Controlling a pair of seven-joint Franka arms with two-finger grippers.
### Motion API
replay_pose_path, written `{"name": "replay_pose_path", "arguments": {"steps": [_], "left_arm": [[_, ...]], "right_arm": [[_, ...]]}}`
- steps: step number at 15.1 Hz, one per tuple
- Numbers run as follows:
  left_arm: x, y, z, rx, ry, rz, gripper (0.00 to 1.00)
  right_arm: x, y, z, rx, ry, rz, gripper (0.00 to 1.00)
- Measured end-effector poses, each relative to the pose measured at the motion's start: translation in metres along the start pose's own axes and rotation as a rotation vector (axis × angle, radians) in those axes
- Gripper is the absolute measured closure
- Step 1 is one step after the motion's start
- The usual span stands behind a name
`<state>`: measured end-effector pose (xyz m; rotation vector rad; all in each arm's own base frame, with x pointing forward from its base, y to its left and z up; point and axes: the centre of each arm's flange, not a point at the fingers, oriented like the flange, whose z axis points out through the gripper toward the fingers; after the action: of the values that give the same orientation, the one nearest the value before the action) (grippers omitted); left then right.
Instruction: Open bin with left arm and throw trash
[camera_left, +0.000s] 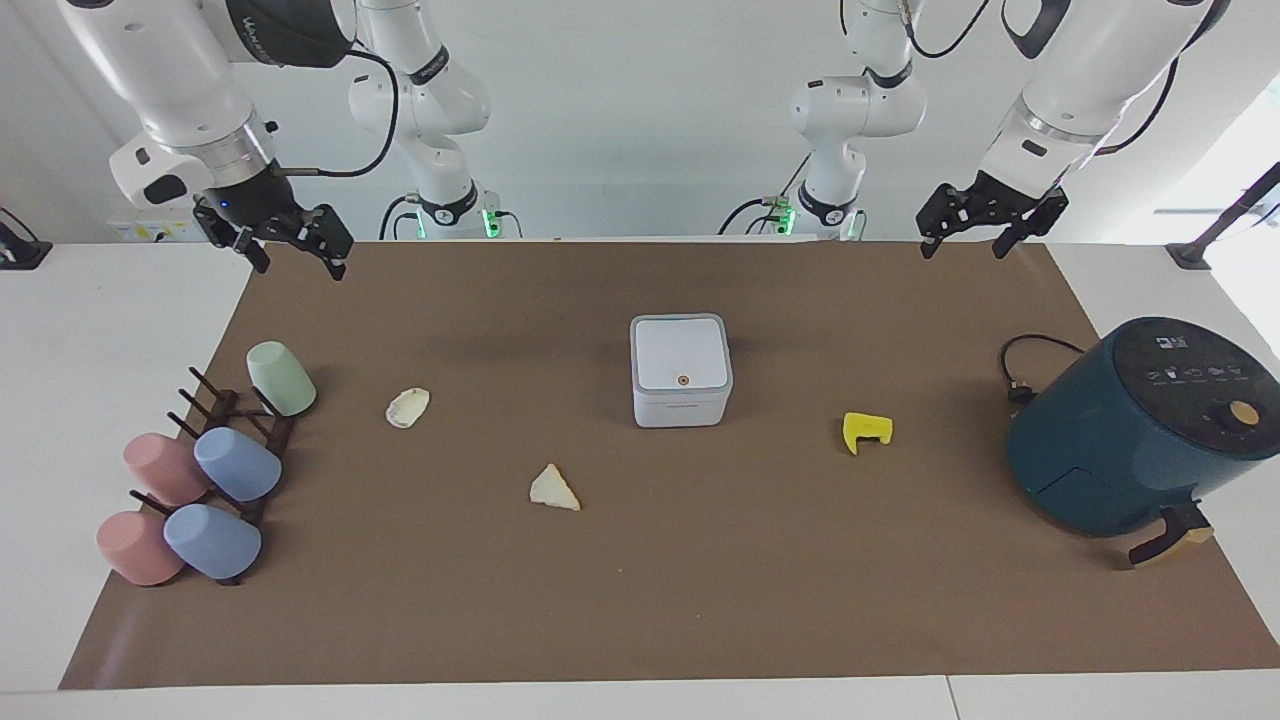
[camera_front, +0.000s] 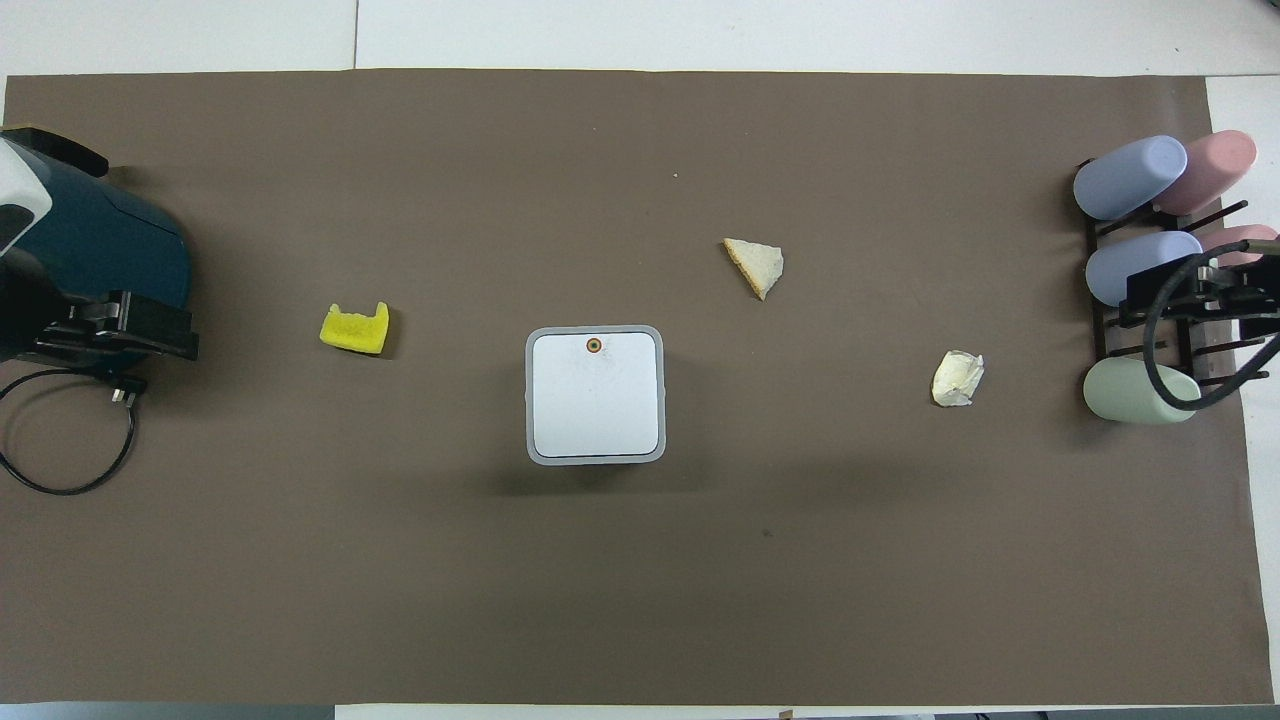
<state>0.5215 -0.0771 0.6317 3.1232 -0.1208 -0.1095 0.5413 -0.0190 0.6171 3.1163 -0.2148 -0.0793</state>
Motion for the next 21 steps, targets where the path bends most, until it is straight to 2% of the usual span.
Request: {"name": "replay_pose_path", "arguments": {"steps": [15,18,19,20,21], "left_arm": [[0.001,0.001,-0.002,-0.002,0.016,-0.019,0.00],[0.005,0.029,-0.002,-0.019,0.054,-0.063,0.00],[0.006,0.047,0.000,-0.022,0.064,-0.067,0.00],[0.007,0.065,0.005,-0.027,0.072,-0.072,0.03],[0.009,0.083,0.010,-0.032,0.077,-0.073,0.14]], "right_arm": [[0.000,0.000,0.001,0.000,-0.004,0.001,0.00],[-0.002,0.000,0.010,0.000,-0.012,0.000,0.00],[-0.001,0.000,0.016,0.002,0.003,0.000,0.00],[-0.001,0.000,0.024,0.005,0.026,0.000,0.00],[-0.002,0.000,0.035,0.007,0.047,-0.001,0.00]]}}
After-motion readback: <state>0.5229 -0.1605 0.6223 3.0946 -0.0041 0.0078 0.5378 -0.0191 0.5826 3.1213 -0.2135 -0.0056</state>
